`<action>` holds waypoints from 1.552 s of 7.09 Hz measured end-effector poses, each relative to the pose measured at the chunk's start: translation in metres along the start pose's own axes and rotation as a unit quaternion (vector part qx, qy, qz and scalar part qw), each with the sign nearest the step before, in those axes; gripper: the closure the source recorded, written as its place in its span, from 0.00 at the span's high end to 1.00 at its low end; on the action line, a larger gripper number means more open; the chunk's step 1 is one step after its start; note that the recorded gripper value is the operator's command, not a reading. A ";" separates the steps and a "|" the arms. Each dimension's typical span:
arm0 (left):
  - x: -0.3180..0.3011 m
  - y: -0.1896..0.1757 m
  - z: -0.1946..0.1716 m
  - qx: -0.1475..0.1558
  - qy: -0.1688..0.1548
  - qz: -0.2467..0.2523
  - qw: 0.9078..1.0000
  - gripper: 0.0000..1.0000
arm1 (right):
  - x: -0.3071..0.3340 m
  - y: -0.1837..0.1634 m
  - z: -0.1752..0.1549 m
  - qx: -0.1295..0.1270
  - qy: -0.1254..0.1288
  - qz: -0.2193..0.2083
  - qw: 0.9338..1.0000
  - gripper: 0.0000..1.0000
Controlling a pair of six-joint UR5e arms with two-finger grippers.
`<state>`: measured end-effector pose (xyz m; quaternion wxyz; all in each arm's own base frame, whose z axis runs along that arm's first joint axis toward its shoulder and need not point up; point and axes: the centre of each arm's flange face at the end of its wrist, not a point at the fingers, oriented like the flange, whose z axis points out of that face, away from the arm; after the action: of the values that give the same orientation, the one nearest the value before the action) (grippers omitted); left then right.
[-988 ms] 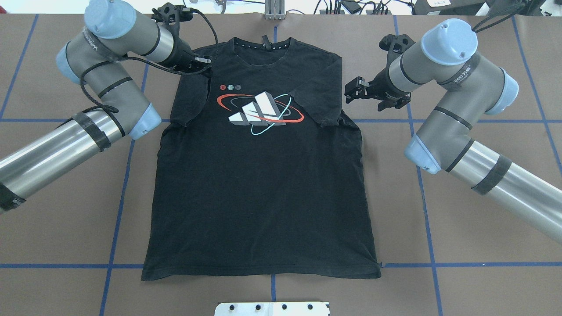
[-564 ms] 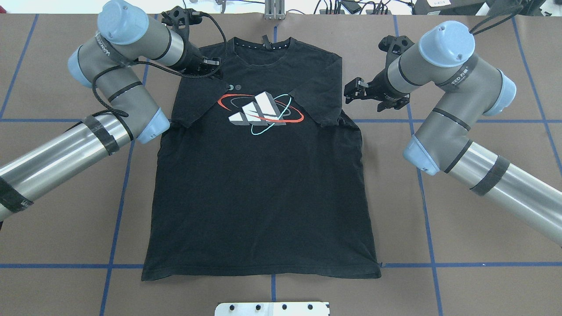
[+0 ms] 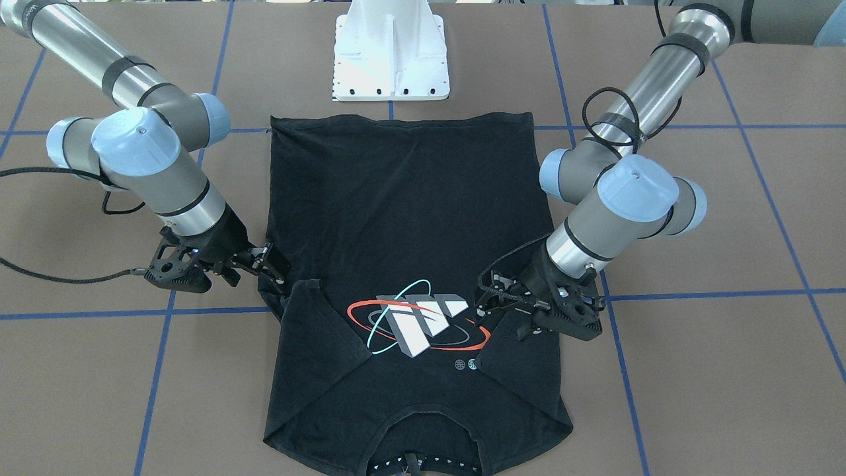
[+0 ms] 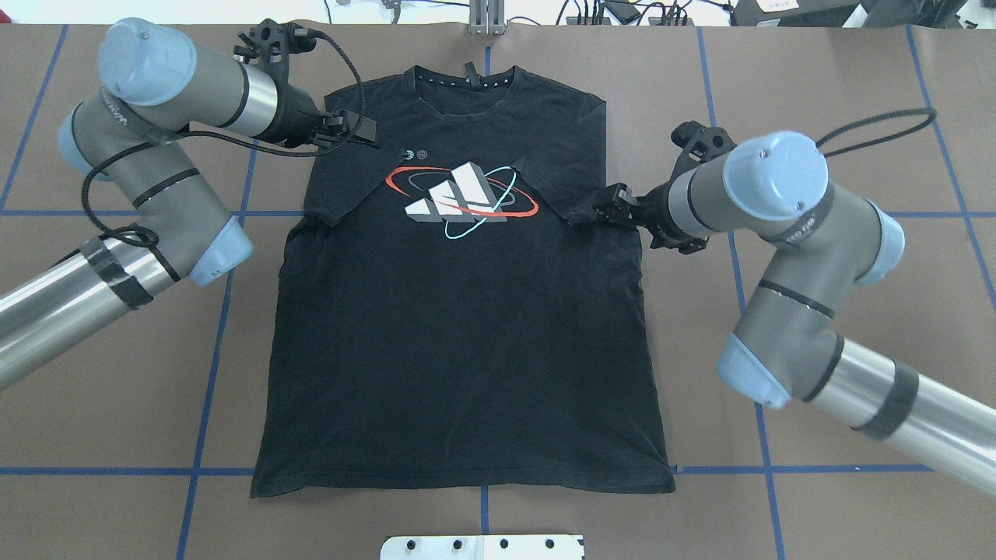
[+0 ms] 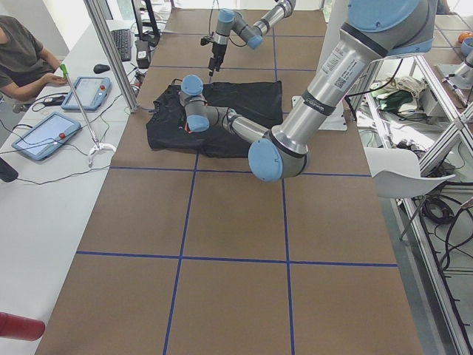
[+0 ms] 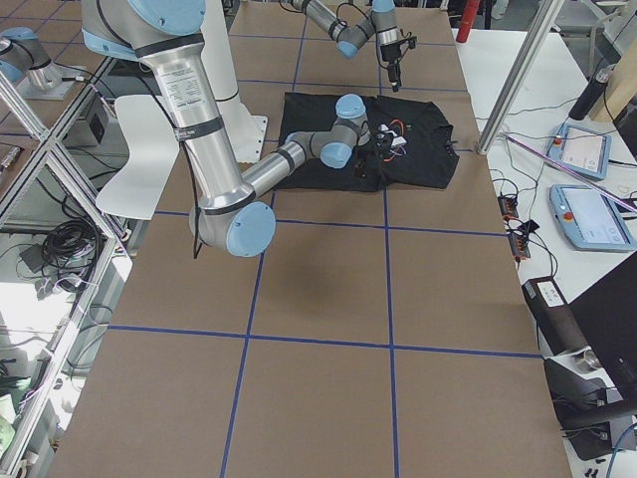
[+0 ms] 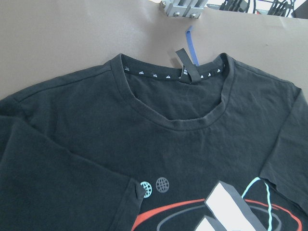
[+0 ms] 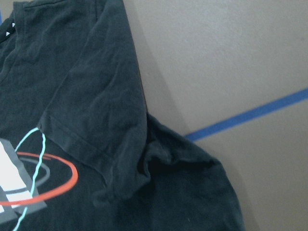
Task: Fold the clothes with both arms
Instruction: 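Move both grippers down to the shirt hem corners nearest the robot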
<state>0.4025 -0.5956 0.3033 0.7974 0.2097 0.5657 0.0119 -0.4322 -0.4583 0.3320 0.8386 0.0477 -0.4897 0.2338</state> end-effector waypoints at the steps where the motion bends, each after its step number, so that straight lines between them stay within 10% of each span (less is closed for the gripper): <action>1: -0.005 0.012 -0.012 0.002 0.004 -0.006 1.000 0.99 | 0.026 0.048 -0.019 0.010 -0.005 0.016 1.000 0.99; 6: -0.035 0.049 -0.040 -0.001 -0.001 -0.021 1.000 0.99 | 0.119 0.237 -0.041 0.048 0.010 -0.030 0.998 0.97; 11: -0.046 0.063 -0.050 -0.003 -0.004 -0.030 1.000 0.99 | 0.148 0.292 -0.039 0.027 0.025 -0.015 0.999 0.87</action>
<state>0.3544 -0.5344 0.3531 0.8003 0.1903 0.5685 -0.0111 -0.4684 -0.1364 0.3934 0.8521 0.0720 -0.4617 0.2360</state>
